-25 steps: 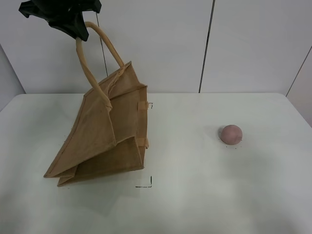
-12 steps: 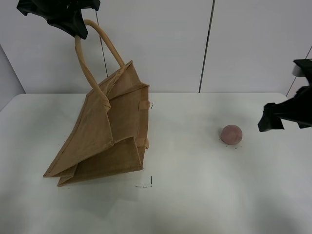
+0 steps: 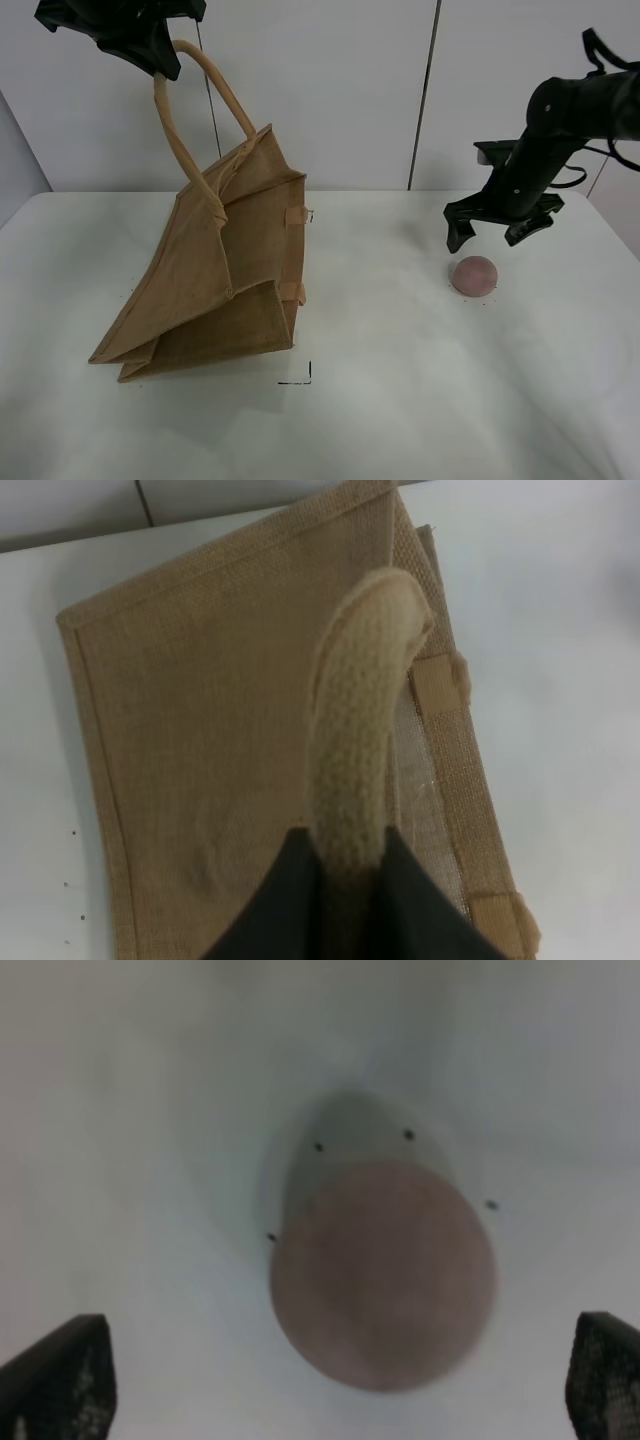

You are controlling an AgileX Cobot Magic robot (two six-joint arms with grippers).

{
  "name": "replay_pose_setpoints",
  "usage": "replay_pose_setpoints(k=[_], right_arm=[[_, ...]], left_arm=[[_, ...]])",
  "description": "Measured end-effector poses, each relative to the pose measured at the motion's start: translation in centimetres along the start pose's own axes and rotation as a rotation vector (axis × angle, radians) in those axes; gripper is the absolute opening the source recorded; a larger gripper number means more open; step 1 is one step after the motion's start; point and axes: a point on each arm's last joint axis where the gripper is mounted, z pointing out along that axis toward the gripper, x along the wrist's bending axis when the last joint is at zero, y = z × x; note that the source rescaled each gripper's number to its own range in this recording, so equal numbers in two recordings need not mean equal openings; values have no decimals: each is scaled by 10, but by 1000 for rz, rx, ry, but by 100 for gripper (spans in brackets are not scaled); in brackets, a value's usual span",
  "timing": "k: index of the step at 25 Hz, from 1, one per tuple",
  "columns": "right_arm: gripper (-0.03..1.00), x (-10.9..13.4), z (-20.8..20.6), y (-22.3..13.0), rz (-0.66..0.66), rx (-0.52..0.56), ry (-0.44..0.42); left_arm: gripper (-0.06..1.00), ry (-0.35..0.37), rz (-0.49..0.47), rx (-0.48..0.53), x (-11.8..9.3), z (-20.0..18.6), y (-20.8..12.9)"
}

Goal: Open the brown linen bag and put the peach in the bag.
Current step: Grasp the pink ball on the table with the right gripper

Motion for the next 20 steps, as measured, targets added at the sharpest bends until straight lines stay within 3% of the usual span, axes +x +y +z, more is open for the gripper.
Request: replay_pose_setpoints(k=[13, 20], right_arm=[[100, -23, 49, -3, 80, 110, -13], [97, -22, 63, -1, 78, 93, 6]], left_arm=[[0, 0, 0, 0, 0, 0, 0], [0, 0, 0, 0, 0, 0, 0]])
